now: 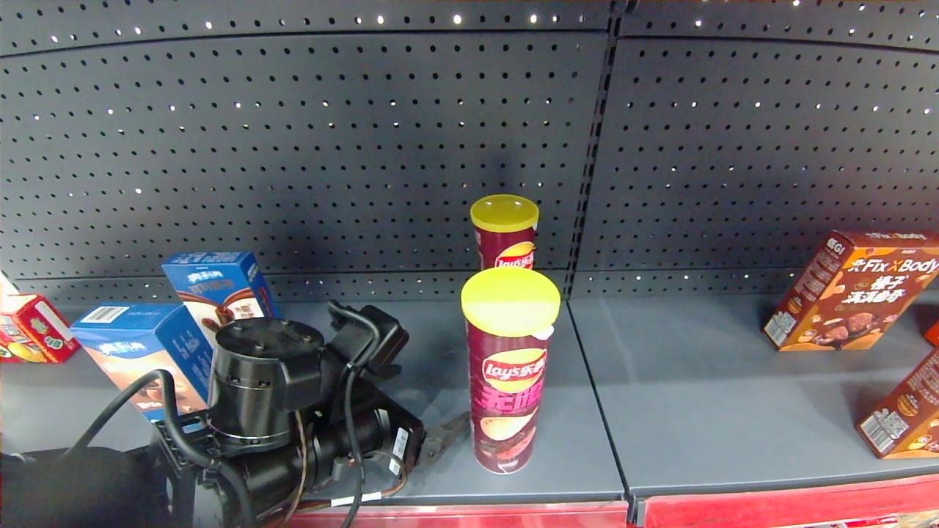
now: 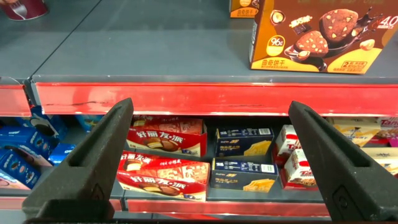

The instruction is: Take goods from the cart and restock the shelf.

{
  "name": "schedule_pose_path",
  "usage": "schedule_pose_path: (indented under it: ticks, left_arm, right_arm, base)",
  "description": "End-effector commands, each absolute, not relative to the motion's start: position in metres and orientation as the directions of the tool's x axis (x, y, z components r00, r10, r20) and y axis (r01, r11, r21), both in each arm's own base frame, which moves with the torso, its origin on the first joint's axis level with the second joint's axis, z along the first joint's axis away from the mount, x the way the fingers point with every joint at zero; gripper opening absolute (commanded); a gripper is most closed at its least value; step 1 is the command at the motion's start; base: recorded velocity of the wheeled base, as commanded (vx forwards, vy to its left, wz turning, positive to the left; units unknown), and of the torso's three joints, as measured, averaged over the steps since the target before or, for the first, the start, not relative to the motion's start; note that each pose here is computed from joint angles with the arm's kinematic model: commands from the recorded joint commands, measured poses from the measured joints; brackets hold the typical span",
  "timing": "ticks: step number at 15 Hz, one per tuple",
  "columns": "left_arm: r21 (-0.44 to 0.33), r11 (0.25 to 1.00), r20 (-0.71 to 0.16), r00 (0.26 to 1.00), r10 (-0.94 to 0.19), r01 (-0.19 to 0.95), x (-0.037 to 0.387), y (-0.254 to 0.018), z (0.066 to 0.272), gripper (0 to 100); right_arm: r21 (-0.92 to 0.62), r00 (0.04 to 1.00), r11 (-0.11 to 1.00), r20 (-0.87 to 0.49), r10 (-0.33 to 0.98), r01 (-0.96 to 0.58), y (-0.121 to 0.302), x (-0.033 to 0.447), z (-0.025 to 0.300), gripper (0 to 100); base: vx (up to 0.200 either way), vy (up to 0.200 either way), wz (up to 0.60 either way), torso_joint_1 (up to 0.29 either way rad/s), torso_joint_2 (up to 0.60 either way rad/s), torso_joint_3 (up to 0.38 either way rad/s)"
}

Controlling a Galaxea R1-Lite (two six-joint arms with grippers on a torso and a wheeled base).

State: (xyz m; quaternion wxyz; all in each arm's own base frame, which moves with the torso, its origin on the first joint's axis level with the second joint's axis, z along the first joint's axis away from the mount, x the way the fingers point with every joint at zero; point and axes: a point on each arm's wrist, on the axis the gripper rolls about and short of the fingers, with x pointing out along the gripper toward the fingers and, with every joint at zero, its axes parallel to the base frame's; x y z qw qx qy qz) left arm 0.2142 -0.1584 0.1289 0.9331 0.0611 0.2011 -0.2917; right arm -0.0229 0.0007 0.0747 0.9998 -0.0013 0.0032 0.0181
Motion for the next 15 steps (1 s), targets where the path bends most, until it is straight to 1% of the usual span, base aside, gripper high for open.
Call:
schedule_pose_path:
  ticks: [1,6,15]
  left_arm:
    - [-0.003,0.820,-0.415,0.745,-0.522,0.572,0.2155,-0.1605,0.1276,100]
    - [-0.003,0.819,-0.427,0.740,-0.519,0.573,0.2163,-0.1617,0.1247,100]
    - [-0.004,0.819,-0.422,0.741,-0.522,0.574,0.2163,-0.1622,0.1257,100]
  right_arm:
    - [-0.003,0.999,0.999,-0.008,0.037,-0.037,0.0007,-0.0228,0.0747,100]
    - [-0.003,0.999,0.999,-0.008,0.037,-0.037,0.0007,-0.0228,0.0747,100]
    - [-0.003,0.999,0.999,-0.008,0.037,-0.037,0.0007,-0.0228,0.0747,100]
  base:
    - [0.000,0.000,0.00,0.000,0.00,0.000]
    - [0.000,0.000,0.00,0.000,0.00,0.000]
    - [0.000,0.000,0.00,0.000,0.00,0.000]
